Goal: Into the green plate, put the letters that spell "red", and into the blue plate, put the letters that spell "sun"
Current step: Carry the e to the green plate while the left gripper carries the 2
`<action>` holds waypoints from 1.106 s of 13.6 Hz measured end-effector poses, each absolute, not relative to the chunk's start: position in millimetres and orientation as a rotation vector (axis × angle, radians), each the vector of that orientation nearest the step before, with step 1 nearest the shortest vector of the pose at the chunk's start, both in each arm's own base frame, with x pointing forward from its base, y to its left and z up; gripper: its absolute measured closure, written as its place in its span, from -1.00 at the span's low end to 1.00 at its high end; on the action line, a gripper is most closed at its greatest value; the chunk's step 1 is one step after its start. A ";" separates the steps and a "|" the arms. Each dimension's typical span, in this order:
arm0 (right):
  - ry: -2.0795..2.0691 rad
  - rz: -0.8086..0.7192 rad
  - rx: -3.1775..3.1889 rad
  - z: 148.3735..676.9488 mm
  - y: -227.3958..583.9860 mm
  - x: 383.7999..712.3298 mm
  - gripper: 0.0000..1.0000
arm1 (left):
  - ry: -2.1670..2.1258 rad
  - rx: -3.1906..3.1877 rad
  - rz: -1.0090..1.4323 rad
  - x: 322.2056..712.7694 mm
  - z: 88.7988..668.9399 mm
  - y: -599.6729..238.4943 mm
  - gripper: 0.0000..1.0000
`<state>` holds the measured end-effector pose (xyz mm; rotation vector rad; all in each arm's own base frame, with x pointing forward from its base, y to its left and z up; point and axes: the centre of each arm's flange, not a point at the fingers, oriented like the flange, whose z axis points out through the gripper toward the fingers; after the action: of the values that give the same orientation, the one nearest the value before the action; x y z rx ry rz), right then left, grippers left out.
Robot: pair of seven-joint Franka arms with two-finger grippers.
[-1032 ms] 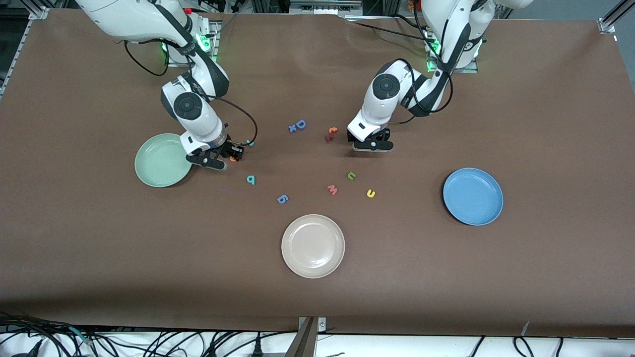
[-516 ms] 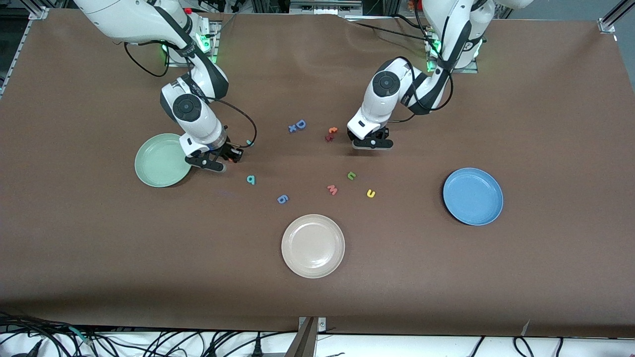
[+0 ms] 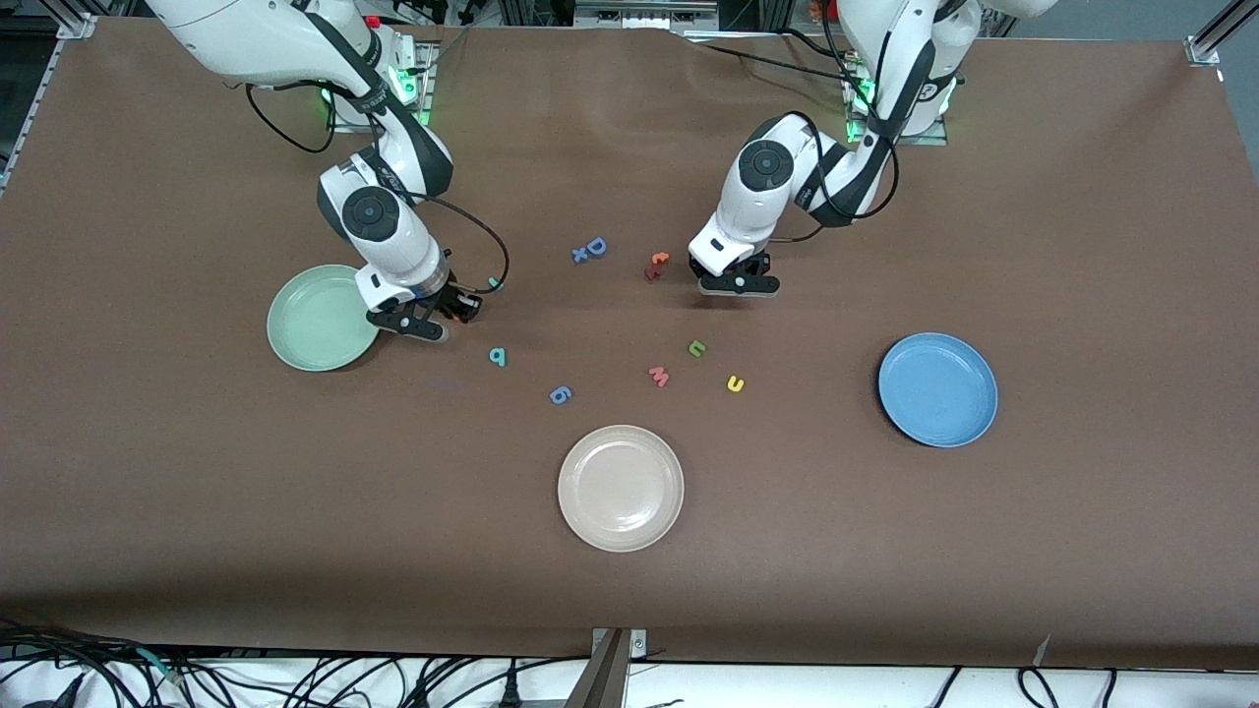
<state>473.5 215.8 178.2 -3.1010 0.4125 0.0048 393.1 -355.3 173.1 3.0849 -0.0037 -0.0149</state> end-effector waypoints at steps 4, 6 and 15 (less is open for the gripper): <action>0.419 0.051 -3.185 194.2 198.3 487.4 0.44 | -0.005 3.087 -0.019 391.6 172.2 -354.6 0.44; 0.385 0.111 -3.263 212.5 178.1 499.3 0.44 | -0.007 3.087 -0.019 391.7 172.3 -354.5 0.44; 0.277 0.351 -3.367 221.7 75.0 497.7 0.44 | -0.139 3.115 -0.109 454.9 214.5 -283.7 0.44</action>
<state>497.7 75.0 221.7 -3.3665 0.2770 0.3509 454.9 -283.7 214.5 3.1152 -0.1393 -0.1085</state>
